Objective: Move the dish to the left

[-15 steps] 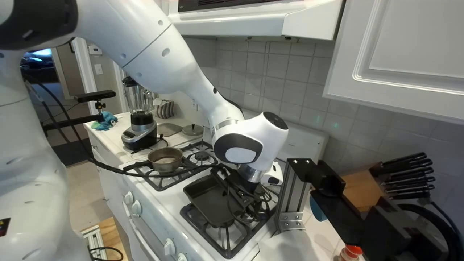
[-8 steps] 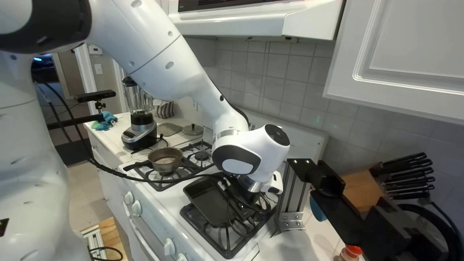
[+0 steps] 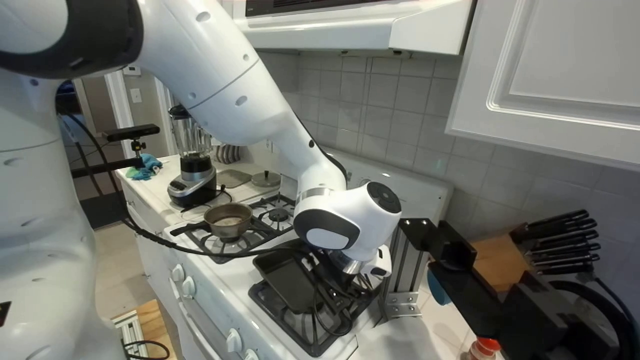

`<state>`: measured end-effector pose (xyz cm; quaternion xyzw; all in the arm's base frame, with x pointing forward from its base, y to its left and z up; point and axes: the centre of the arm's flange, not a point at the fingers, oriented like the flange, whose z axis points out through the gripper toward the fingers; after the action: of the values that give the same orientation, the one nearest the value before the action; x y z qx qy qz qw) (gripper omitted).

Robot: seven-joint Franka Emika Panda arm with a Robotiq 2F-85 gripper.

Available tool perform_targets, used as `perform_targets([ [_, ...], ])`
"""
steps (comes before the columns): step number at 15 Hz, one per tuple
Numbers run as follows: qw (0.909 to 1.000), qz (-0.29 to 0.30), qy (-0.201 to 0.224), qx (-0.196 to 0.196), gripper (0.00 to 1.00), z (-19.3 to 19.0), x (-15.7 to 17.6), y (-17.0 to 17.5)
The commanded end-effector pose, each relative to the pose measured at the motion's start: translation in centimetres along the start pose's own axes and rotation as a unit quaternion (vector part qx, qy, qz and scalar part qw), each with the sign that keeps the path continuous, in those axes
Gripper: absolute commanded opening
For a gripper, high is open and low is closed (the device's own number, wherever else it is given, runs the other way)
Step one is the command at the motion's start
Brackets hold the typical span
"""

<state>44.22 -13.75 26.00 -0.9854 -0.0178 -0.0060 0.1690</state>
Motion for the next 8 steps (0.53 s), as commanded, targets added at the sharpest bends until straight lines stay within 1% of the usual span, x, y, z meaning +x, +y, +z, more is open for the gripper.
perform_targets([
  [1, 0.9999, -0.001, 0.013, 0.009, 0.89, 0.99, 0.24, 0.43],
  [2, 0.9999, -0.001, 0.013, 0.010, 0.85, 1.06, 0.30, 0.36],
  [3, 0.9998, -0.001, 0.014, 0.011, 0.78, 1.14, 0.34, 0.29],
  [4, 0.9998, -0.002, 0.014, 0.012, 0.79, 1.19, 0.40, 0.22],
  [6, 0.9998, -0.004, 0.014, 0.013, 0.76, 1.24, 0.45, 0.11],
  [7, 0.9998, -0.005, 0.014, 0.012, 0.78, 1.23, 0.45, 0.12],
  [8, 0.9998, -0.005, 0.014, 0.012, 0.76, 1.20, 0.43, 0.19],
])
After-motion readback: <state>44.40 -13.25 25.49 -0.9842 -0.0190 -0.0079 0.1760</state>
